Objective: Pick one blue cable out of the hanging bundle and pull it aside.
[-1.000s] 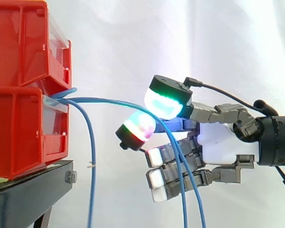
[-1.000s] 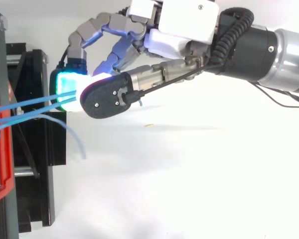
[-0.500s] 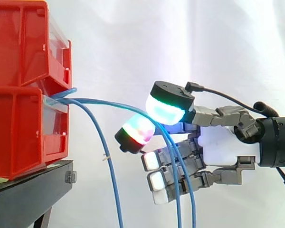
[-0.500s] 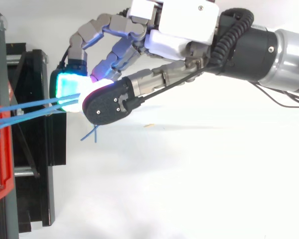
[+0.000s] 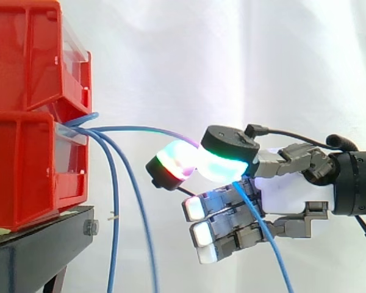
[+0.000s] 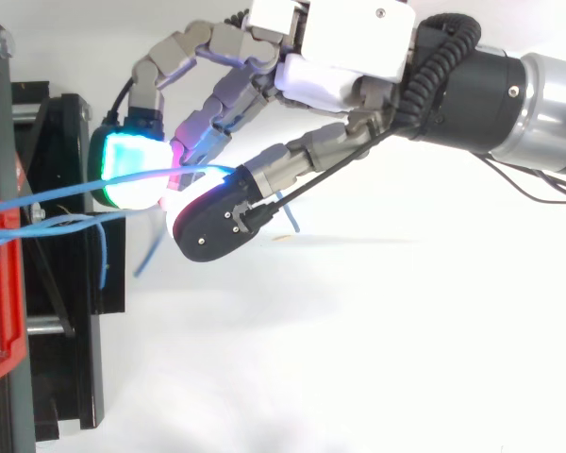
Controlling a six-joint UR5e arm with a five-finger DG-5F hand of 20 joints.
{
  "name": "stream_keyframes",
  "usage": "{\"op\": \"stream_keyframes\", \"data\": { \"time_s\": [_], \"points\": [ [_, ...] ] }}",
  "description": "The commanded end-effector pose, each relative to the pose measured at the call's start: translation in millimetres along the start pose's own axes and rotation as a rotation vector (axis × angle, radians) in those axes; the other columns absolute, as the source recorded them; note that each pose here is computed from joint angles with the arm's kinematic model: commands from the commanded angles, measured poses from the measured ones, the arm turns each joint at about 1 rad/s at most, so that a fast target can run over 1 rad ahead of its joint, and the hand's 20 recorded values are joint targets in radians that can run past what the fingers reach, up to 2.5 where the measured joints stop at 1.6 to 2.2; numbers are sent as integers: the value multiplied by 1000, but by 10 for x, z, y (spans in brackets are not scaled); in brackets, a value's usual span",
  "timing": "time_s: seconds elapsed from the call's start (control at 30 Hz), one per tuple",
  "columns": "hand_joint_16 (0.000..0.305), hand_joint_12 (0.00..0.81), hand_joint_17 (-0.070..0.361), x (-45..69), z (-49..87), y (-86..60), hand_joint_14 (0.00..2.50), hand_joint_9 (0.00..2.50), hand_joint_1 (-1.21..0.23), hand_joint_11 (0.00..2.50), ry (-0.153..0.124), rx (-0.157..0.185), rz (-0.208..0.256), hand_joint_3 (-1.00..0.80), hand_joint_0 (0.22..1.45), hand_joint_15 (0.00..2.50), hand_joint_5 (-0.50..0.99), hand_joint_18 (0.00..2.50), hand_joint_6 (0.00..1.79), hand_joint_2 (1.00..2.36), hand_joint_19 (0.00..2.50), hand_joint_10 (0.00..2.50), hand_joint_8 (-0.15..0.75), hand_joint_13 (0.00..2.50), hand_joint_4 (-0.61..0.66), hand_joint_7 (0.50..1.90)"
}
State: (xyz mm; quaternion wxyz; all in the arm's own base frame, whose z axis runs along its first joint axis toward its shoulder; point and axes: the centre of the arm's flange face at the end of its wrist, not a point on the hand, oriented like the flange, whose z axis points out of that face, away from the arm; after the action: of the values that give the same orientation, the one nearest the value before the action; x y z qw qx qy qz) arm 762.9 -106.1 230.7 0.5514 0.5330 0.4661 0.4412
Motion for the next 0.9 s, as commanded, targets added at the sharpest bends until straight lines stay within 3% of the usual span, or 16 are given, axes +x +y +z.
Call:
{"op": "stream_keyframes", "data": {
  "time_s": [0.0,0.23,0.53,0.87],
  "points": [
    [44,277,100,-3,-1,-2,23,986,-784,542,0,0,0,-500,522,564,-131,735,911,1000,462,19,247,959,-62,742],
    [49,303,111,-10,-2,-4,21,1029,-621,521,3,2,0,-500,477,553,-122,768,862,1000,460,16,271,983,-17,754],
    [44,277,98,-8,0,2,23,1036,-634,529,4,2,0,-500,583,568,-115,726,871,1000,498,18,253,963,-40,849],
    [48,291,108,1,-4,-5,24,1117,-721,555,4,3,-2,-172,591,568,-75,802,914,1017,466,18,274,1016,-112,944]
  ]
}}
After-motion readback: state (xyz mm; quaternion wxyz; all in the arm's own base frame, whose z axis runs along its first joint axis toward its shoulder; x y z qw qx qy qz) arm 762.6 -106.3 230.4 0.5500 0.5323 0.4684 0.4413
